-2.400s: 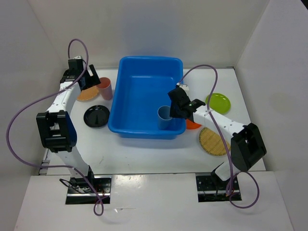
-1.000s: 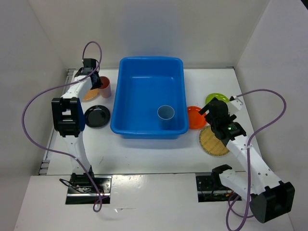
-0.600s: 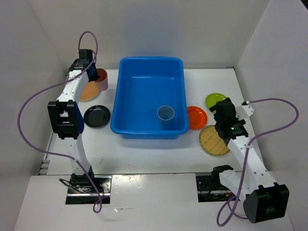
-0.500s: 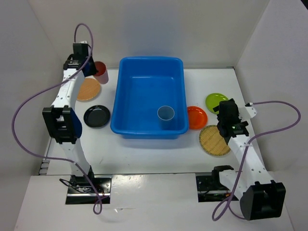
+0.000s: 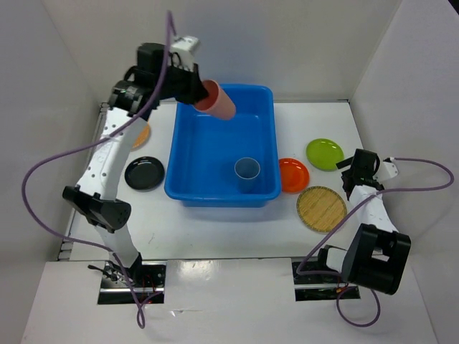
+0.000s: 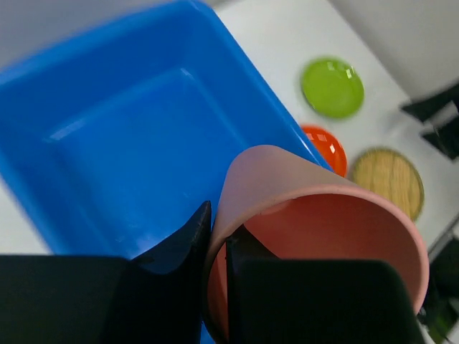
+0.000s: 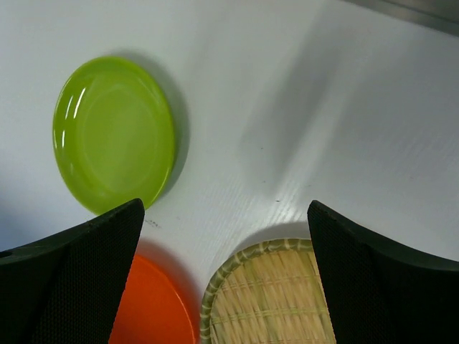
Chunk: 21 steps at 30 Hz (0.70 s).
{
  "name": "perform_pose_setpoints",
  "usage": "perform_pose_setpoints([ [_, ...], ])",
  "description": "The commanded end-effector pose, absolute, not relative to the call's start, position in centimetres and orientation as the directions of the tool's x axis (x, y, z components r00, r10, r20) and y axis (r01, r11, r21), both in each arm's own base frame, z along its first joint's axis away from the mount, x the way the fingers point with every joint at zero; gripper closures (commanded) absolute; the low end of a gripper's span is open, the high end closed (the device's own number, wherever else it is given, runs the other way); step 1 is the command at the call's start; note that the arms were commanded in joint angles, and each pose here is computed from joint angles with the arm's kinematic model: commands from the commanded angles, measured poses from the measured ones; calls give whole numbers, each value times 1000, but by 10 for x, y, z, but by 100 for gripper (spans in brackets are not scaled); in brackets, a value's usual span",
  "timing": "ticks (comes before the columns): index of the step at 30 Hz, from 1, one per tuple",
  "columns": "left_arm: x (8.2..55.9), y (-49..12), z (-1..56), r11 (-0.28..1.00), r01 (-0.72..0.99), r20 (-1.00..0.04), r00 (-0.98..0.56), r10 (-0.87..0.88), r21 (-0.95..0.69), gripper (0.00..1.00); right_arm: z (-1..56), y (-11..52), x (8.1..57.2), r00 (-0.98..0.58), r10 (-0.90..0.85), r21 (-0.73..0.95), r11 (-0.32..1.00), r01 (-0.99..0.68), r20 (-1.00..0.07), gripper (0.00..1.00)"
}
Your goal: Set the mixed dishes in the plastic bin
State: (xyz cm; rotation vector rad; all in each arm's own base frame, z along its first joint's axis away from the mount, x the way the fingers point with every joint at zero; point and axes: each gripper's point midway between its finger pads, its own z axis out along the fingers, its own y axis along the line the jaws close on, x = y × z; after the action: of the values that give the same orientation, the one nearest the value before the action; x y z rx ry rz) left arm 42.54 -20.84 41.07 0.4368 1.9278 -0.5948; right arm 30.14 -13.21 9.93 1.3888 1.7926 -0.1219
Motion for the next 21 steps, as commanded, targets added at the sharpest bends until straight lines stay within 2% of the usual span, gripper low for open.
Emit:
perform_pose_setpoints([
  [1,408,-247,355,769,610,-842,-504,192,-190,98,121,-129,334,-34,735,473,470,745,-677,1],
  [6,396,-264,314,823,564,-788,-538,300,-72,98,125,-123,338,-75,742,472,498,727,-667,1],
  [13,369,-302,276,749,652,-735,-564,377,-116,99,133,-118,300,-69,726,446,491,749,-684,1],
  [17,369,-312,263,743,663,-718,-563,410,-96,99,160,-112,272,3,715,488,474,733,-699,1],
  [19,373,-313,259,748,657,-717,-563,410,-88,99,157,-114,255,55,730,495,403,770,-681,1],
  [21,374,-316,250,745,660,-702,-575,420,-96,99,167,-112,250,94,733,530,391,752,-674,1],
])
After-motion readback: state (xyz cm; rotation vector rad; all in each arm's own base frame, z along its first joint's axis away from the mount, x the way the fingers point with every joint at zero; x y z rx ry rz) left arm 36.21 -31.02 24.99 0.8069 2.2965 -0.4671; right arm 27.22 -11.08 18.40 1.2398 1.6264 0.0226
